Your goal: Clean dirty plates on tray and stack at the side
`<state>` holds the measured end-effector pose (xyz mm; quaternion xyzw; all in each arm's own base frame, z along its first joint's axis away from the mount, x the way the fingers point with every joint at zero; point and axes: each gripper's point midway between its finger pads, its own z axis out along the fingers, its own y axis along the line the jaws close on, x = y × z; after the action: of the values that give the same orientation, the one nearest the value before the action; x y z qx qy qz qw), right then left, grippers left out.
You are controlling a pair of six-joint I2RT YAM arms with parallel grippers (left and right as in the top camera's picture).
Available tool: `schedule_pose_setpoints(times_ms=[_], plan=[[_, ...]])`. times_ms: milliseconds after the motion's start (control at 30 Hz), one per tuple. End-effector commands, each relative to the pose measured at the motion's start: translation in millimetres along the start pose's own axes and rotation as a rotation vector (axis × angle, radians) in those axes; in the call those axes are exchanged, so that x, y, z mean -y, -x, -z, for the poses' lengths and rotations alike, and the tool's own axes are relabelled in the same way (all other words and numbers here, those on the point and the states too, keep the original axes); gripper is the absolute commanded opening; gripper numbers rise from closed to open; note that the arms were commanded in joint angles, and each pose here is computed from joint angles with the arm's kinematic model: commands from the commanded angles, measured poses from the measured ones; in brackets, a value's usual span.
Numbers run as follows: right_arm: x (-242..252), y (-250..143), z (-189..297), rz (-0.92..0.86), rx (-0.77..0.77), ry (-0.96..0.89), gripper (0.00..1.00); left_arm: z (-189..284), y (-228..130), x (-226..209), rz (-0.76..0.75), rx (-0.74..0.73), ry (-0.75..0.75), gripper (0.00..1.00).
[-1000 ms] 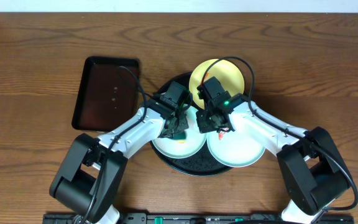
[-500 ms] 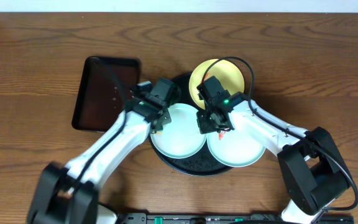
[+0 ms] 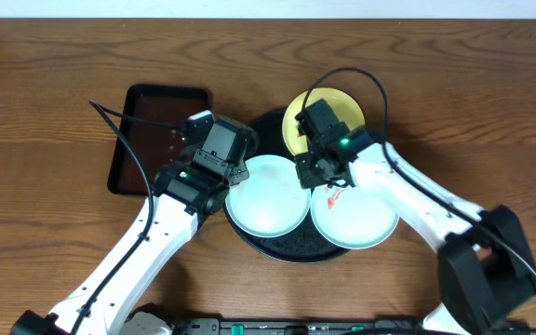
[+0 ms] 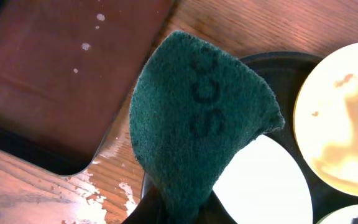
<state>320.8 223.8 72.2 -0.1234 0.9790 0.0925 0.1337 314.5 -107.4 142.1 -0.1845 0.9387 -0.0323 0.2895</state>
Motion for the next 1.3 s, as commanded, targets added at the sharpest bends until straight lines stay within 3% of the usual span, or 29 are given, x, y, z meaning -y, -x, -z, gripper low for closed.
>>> schedule_pose_setpoints(times_ms=[0,300,900,1033,1233,1267], plan=[[-6,18,36,0.048,0.107,-0.003,0.01,-1,11,-13,0.029,0.017,0.028,0.08],[19,26,63,0.061,0.19,-0.146,0.01,-11,30,-51,0.177,-0.053,0.016,0.08],[34,37,91,0.224,0.22,-0.307,0.01,-15,38,-69,0.126,-0.062,0.024,0.08],[16,37,95,0.249,0.229,-0.263,0.01,-15,38,-69,0.128,-0.061,0.024,0.08],[-11,23,72,0.201,0.156,-0.089,0.17,-15,33,-72,0.126,-0.082,0.037,0.08],[-13,22,66,0.192,0.145,-0.081,0.24,-15,32,-73,0.126,-0.085,0.039,0.08]])
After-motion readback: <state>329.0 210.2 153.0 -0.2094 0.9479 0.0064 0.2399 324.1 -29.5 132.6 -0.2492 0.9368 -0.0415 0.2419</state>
